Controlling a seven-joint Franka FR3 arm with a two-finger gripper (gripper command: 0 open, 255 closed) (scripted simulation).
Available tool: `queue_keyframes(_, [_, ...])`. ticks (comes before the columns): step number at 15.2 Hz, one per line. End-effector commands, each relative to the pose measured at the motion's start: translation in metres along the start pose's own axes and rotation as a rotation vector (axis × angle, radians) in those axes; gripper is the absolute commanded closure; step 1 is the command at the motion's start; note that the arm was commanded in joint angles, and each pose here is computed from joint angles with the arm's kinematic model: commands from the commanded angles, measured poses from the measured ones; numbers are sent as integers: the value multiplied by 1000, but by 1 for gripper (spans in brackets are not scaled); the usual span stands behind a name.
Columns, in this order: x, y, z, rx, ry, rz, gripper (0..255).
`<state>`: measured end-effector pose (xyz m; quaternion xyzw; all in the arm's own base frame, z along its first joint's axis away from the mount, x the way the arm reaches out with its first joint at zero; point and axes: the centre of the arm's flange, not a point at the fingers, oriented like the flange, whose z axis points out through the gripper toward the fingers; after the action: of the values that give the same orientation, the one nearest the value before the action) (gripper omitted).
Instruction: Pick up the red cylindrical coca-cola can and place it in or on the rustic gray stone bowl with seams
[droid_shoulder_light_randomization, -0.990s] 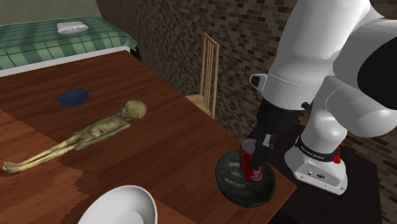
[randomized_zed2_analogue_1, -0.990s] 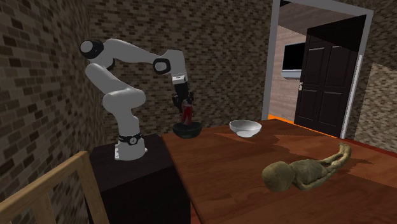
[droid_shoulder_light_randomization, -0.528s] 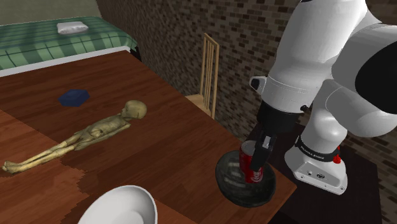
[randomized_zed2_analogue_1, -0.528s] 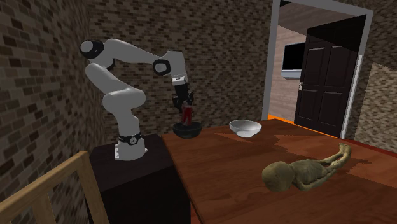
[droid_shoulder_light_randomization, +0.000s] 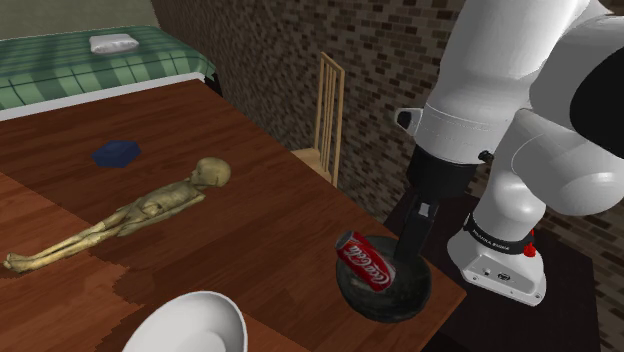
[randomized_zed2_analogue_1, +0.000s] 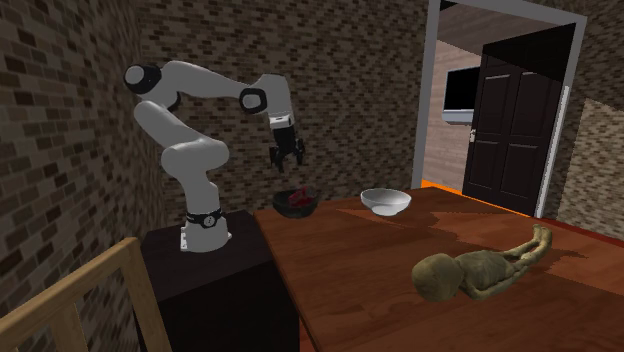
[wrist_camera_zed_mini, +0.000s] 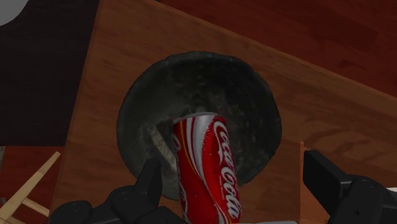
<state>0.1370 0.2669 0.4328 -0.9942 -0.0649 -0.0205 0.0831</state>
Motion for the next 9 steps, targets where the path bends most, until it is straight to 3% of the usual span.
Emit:
queue_keyframes(1, [-1, 0, -22, -2, -1, 0, 0])
queue_keyframes(9, [-1, 0, -32, -2, -1, 0, 0])
